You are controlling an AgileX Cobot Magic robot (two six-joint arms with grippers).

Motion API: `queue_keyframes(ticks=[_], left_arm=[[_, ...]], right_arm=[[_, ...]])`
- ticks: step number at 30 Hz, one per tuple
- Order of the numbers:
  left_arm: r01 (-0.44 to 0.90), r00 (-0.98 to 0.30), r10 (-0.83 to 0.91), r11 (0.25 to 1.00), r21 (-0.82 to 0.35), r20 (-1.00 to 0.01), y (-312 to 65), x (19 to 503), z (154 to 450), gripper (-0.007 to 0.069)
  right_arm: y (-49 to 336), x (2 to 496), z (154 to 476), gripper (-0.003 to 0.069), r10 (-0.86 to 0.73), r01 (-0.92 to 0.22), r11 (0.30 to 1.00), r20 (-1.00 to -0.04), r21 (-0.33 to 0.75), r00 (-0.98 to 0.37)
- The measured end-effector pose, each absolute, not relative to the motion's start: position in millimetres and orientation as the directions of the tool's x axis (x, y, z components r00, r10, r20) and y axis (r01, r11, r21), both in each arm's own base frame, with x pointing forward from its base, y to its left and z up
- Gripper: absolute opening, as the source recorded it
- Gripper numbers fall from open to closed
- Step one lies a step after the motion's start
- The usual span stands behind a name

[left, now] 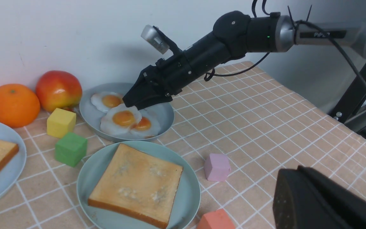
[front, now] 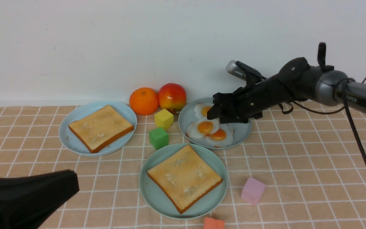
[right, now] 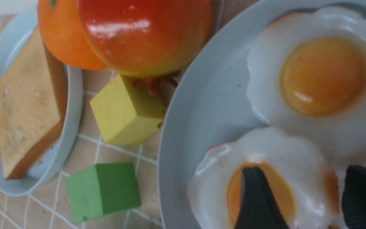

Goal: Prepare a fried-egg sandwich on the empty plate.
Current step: Use the right arm to grab a fried egg

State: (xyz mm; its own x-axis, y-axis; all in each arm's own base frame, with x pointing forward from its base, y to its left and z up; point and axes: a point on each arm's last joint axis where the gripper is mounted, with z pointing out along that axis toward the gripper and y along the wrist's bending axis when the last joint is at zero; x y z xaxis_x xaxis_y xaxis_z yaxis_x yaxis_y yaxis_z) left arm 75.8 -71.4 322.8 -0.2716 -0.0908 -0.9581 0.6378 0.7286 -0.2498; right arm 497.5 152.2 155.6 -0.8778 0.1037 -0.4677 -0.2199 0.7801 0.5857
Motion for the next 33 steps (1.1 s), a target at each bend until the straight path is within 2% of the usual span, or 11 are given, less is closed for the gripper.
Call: queue_keyframes(ticks=[10,14,20,21,24,30,33], left_arm=[[0.638,-0.270,-0.092,0.728,-0.250,-0.958,-71,76,323,-0.0013],[0.638,-0.270,-0.092,0.728,-0.250,-0.958,-71,76,323,-0.0013],[0.638,-0.269,-0.093,0.728,-0.250,-0.958,-71,76,323,-0.0013],[0.638,-0.269,-0.093,0.728,-0.250,-0.958,-71,76,323,-0.0013],[0.638,-0.269,-0.094,0.728,-0.250,-0.959,-71,76,323,-0.0013],[0.638,-0.269,-0.094,0.728,-0.250,-0.959,-71,76,323,-0.0013],[0.638,-0.269,-0.094,0.728,-0.251,-0.959,-71,76,323,-0.0013]], right_arm=[[155,501,151,0.0385,0.129,-0.206,0.773,-0.467,0.600,-0.875],[155,501,151,0.0356,0.125,-0.209,0.772,-0.466,0.601,-0.876],[156,500,147,0.0194,0.123,-0.203,0.765,-0.448,0.611,-0.886],[156,500,147,0.0188,0.124,-0.203,0.764,-0.447,0.612,-0.886],[157,499,145,0.0093,0.124,-0.199,0.759,-0.438,0.620,-0.890],[157,498,151,0.0077,0.121,-0.205,0.752,-0.437,0.627,-0.891],[158,493,175,0.0074,0.091,-0.248,0.745,-0.463,0.619,-0.882]])
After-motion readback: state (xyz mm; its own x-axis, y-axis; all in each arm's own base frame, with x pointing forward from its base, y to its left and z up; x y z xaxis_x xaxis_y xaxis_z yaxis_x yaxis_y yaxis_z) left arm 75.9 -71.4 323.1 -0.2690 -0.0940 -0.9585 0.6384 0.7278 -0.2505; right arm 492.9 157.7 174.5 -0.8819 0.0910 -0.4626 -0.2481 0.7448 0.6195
